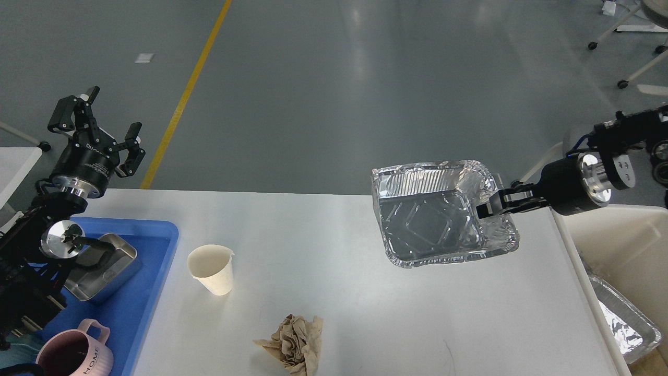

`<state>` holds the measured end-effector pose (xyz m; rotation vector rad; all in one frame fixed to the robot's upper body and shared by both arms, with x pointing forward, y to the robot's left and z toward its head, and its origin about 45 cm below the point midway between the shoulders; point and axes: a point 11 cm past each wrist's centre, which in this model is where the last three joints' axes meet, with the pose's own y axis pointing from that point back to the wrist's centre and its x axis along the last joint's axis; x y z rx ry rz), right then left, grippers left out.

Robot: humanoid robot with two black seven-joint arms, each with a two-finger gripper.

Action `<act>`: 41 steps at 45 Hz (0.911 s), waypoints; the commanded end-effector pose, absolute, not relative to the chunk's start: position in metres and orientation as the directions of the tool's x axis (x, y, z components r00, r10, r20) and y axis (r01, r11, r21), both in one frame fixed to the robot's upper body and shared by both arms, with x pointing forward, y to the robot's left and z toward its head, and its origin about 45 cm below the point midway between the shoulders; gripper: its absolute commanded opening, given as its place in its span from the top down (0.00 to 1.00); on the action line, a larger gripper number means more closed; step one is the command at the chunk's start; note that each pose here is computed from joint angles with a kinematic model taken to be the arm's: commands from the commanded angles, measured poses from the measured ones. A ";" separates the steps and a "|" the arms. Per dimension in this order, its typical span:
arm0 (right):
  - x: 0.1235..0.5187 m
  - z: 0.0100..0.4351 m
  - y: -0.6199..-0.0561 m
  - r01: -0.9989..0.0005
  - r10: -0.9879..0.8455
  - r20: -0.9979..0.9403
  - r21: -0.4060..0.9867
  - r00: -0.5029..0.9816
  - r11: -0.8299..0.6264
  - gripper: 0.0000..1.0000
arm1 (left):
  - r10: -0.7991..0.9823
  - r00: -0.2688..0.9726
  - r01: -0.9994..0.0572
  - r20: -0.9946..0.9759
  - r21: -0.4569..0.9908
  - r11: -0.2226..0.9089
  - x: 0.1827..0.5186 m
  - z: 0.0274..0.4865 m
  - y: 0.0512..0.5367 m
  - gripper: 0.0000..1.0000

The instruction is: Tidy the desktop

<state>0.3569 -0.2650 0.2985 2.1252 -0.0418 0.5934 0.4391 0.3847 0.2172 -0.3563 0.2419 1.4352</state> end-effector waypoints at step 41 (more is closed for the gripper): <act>0.366 0.261 -0.175 -0.108 0.322 0.370 0.785 0.871 -0.610 1.00 | 0.928 0.311 -0.949 0.203 0.120 0.291 0.424 0.223 0.399 0.04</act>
